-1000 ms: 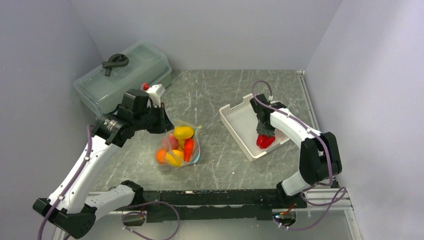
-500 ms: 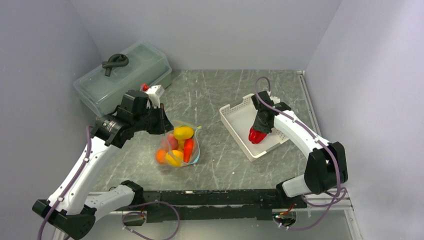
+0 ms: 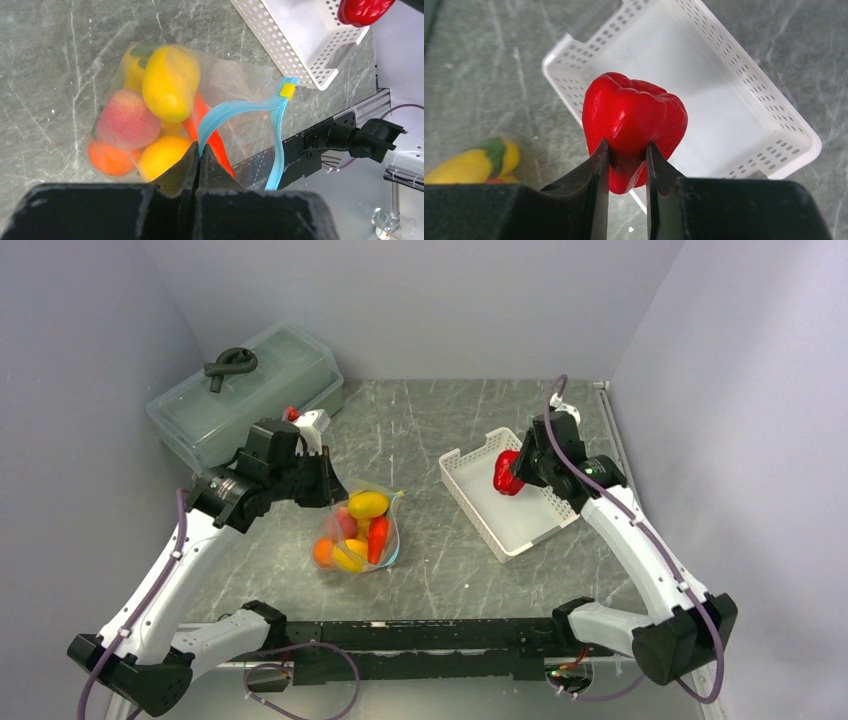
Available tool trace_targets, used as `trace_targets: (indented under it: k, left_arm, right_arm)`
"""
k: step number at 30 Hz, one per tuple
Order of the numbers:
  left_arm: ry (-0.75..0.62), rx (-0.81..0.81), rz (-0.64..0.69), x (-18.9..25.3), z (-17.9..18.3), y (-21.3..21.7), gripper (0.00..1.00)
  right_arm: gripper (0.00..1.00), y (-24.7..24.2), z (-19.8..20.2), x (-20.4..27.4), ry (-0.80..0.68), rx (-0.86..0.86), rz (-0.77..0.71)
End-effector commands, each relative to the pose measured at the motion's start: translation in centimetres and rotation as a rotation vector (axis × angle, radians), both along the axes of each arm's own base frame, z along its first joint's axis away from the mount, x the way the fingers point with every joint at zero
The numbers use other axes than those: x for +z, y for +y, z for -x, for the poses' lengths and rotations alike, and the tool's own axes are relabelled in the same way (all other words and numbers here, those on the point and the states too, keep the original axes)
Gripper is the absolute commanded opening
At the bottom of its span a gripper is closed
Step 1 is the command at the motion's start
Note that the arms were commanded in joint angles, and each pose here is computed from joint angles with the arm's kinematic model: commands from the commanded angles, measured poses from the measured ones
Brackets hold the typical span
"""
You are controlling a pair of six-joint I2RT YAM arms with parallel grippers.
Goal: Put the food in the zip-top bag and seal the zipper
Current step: Pick up the fake vegetable from the bin, then place the fake vegetable in the zipper food storage bag.
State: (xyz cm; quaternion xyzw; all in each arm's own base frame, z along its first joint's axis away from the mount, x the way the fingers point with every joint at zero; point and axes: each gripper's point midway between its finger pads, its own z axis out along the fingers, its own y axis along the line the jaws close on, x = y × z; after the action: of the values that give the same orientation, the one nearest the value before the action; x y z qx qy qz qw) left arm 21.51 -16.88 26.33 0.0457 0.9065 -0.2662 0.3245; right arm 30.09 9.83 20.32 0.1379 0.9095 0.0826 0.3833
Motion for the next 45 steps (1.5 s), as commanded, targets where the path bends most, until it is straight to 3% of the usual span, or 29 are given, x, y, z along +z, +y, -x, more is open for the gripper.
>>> trace_targets:
  k: [1, 22, 34, 45]
  left_arm:
    - [-0.067, 0.018, 0.046, 2.4, -1.0, -0.3, 0.0]
    - [-0.049, 0.048, 0.063, 2.6, -1.0, -0.3, 0.0]
    - [-0.048, 0.046, 0.053, 2.6, -1.2, -0.4, 0.0]
    - [-0.056, 0.039, 0.066, 3.3, -1.9, -0.9, 0.0]
  right_arm:
    - [0.0, 2.2, -0.9, 6.4, -0.193, 0.119, -0.089]
    - [0.0, 10.2, 4.8, 19.6, -0.58, 0.621, -0.315]
    - [0.0, 15.6, 8.3, 22.5, -0.661, 0.844, -0.358]
    - [0.0, 20.7, 10.8, 21.0, -0.621, 1.034, -0.343]
